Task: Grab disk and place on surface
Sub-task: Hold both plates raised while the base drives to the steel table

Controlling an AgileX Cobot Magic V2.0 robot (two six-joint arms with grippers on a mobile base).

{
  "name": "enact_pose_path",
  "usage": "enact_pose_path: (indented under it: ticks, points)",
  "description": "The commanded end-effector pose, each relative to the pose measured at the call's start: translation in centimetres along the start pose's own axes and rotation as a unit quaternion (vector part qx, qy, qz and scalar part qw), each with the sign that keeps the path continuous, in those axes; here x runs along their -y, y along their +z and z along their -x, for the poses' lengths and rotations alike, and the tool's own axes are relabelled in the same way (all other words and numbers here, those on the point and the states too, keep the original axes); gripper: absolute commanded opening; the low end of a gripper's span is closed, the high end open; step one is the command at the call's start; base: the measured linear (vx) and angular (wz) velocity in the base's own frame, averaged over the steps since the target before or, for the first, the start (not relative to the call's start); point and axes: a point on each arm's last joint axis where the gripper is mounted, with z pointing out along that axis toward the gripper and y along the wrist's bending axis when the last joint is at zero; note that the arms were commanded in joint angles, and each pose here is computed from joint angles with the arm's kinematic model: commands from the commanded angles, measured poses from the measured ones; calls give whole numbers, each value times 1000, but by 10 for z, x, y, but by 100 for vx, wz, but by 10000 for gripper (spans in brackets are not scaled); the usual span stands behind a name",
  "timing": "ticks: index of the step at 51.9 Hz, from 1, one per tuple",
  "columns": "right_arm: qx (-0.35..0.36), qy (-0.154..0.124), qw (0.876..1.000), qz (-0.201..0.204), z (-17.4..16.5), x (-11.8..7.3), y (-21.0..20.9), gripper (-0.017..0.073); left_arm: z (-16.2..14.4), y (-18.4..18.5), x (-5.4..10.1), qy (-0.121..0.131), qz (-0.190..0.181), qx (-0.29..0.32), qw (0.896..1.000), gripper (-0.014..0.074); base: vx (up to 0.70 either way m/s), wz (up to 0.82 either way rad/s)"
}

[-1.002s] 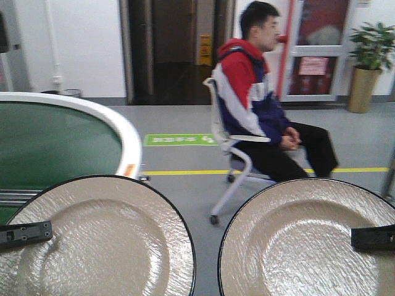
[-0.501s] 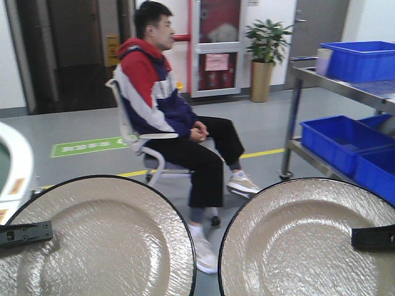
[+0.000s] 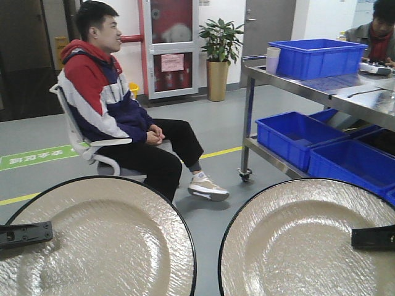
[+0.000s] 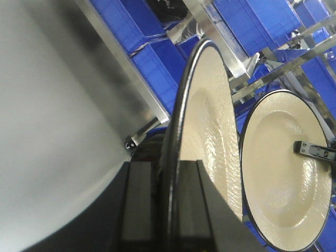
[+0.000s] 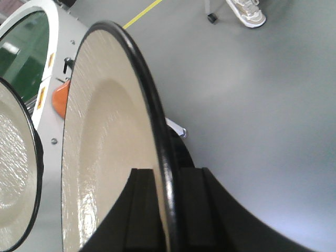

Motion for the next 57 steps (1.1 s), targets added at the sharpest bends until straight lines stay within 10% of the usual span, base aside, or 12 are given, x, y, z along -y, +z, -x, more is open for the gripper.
enact_pose_path:
  ticks: [1,57]
  points:
    - [50,5,998,43,10,-18,-9,-9,10,-6,23,-17,-64,43,997,-5,13,-19]
    - [50,5,998,43,10,-18,-9,-9,10,-6,23,-17,-64,43,997,-5,27,-3]
